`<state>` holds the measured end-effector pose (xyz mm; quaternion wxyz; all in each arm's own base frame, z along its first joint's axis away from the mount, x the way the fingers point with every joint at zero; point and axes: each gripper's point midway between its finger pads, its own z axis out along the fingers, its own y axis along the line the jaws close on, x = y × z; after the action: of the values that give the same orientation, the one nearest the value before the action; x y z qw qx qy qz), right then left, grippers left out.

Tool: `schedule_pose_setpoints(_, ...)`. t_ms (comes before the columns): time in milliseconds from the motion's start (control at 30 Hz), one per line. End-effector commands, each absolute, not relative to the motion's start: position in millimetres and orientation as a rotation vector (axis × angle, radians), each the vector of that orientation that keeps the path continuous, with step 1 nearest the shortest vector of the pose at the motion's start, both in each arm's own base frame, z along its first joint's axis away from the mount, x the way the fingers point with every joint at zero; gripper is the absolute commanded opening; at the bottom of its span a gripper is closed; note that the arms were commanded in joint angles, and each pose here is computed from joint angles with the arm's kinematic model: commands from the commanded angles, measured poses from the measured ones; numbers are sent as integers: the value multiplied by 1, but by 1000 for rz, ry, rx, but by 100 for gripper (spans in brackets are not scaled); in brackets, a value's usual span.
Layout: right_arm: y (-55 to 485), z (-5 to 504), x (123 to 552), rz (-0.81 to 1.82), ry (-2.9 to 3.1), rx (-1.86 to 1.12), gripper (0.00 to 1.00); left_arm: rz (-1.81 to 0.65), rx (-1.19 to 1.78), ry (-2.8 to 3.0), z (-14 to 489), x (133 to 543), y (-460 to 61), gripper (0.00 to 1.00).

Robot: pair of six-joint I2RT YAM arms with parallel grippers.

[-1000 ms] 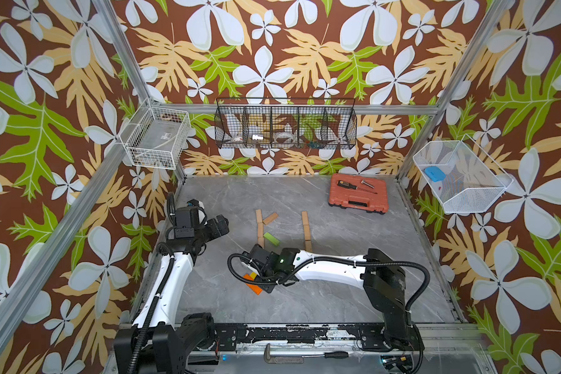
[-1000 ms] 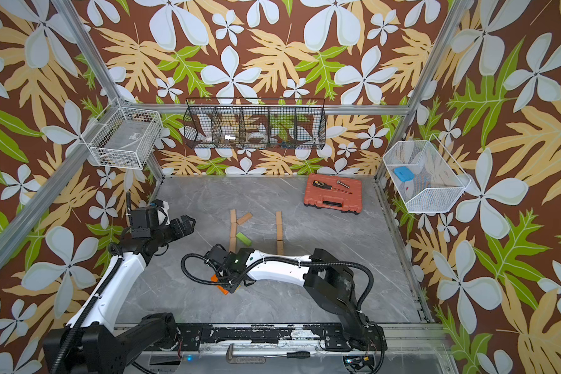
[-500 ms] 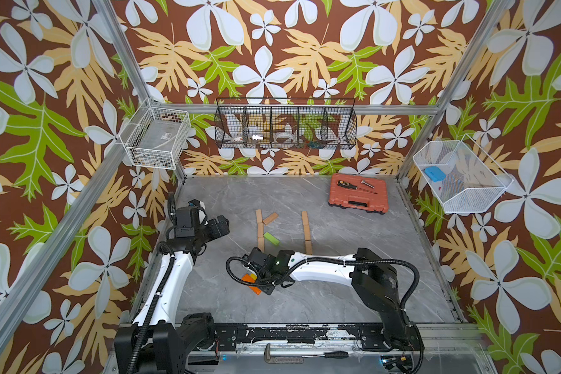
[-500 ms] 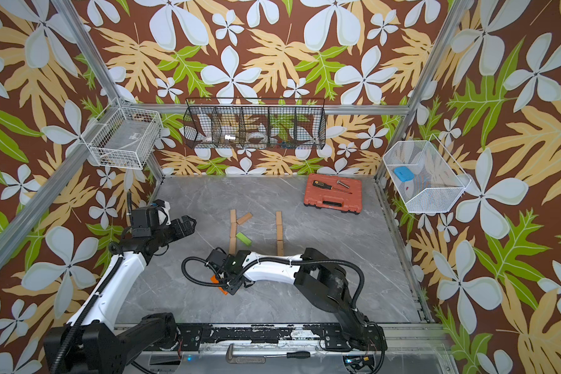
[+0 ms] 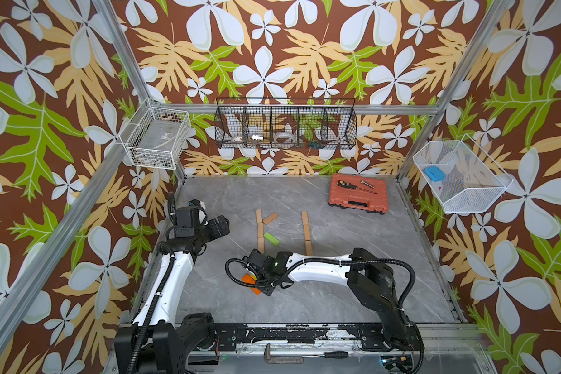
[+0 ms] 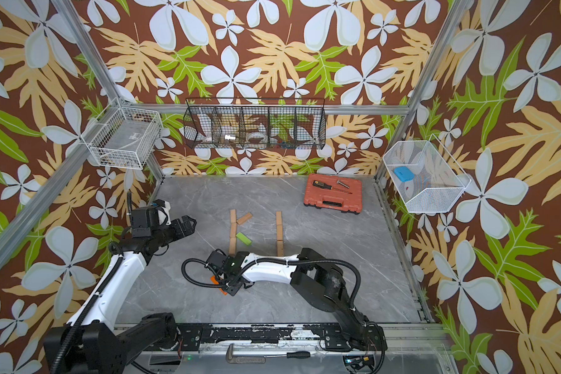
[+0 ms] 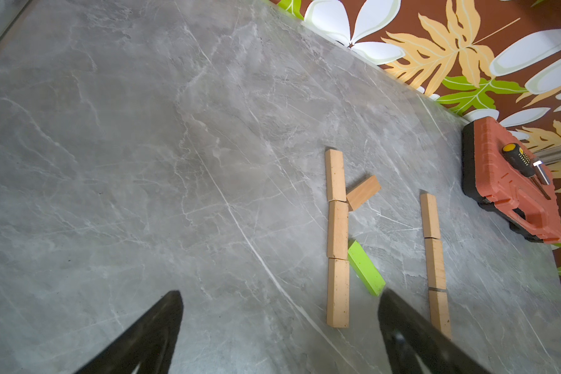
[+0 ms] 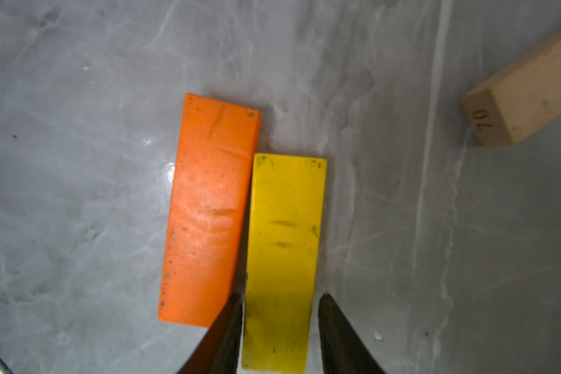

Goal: Assemble the letter k with building blocks
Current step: Pick up the building block from the center of the board, then place the building block at the center of the board.

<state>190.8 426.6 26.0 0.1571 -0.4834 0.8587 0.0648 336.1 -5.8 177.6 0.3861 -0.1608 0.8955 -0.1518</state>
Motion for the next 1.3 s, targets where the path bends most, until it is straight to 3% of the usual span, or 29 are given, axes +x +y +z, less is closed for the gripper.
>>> schedule_pose_setpoints(0, 432, 27, 193, 197, 2447, -1372, 41, -391, -396, 2270, 182, 338, -6, 96)
schedule_pose_setpoints(400, 431, 33, 196, 174, 2418, -1400, 26, -388, -394, 2266, 184, 337, -6, 96)
schedule_pose_setpoints(600, 418, 66, 212, 116, 2311, -1426, 19, -391, -387, 2261, 185, 337, -7, 95)
schedule_pose_setpoints(800, 352, 121, 264, -53, 2192, -1374, 14, -548, -285, 2209, 200, 336, -31, 96)
schedule_pose_setpoints(933, 288, 139, 295, -162, 2080, -1426, 1, -616, -183, 2173, 215, 336, -53, 96)
schedule_pose_setpoints(1067, 235, 152, 320, -242, 2003, -1451, 0, -676, 12, 2176, 226, 330, -101, 96)
schedule_pose_setpoints(1267, 184, 146, 321, -240, 1905, -1621, 2, -622, 294, 2211, 223, 309, -157, 96)
